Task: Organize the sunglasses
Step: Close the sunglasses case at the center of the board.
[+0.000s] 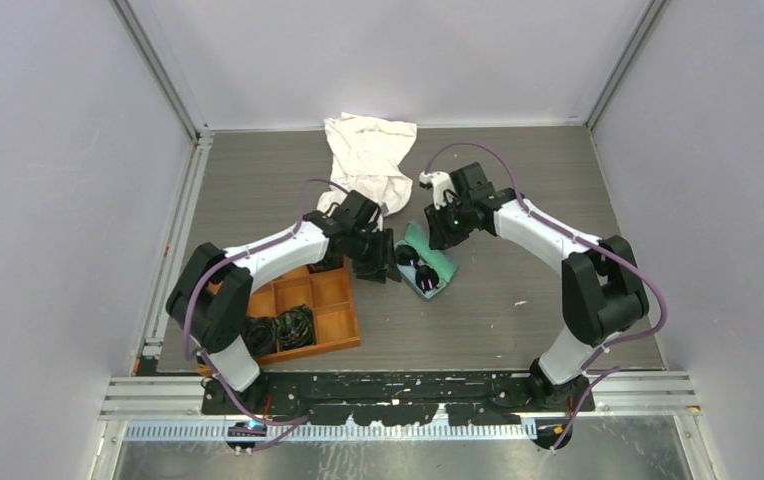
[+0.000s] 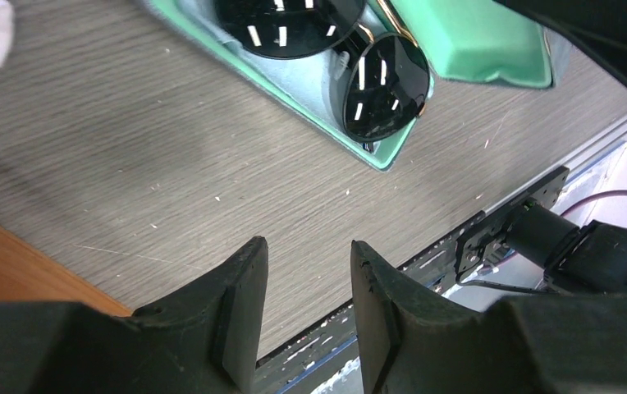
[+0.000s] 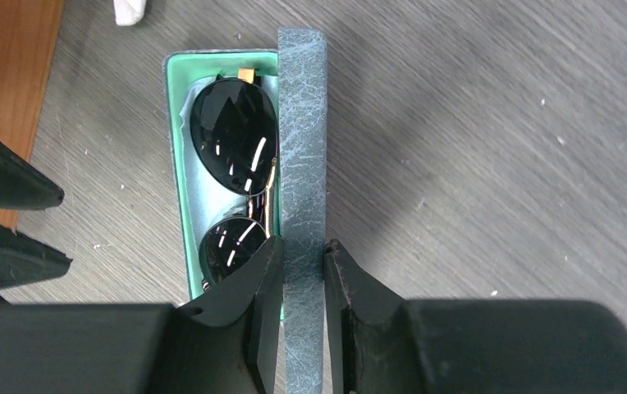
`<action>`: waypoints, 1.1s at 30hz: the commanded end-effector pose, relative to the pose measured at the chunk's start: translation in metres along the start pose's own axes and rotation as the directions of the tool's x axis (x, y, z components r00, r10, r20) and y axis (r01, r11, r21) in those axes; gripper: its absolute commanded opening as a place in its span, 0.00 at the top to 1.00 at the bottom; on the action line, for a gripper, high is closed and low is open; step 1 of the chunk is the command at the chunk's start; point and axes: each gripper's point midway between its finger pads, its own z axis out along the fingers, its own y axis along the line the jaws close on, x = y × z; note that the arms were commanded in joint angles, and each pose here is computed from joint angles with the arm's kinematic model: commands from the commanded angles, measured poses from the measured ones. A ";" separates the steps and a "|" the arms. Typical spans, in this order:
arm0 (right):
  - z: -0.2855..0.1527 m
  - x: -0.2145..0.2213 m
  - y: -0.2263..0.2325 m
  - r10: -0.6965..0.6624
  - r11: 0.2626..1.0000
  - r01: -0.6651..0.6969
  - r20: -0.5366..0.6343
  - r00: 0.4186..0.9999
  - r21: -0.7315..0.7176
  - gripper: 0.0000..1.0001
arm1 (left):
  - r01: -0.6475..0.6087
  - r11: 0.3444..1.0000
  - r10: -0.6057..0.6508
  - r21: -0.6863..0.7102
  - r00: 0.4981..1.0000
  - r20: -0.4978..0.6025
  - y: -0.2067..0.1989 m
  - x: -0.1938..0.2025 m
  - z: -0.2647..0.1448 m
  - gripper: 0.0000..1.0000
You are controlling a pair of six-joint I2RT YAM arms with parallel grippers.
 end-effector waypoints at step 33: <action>-0.084 0.046 -0.029 0.404 0.736 -0.576 0.452 0.796 0.356 0.43 | 0.053 0.993 -0.043 0.101 0.994 -0.105 -0.023 -0.016 0.067 0.58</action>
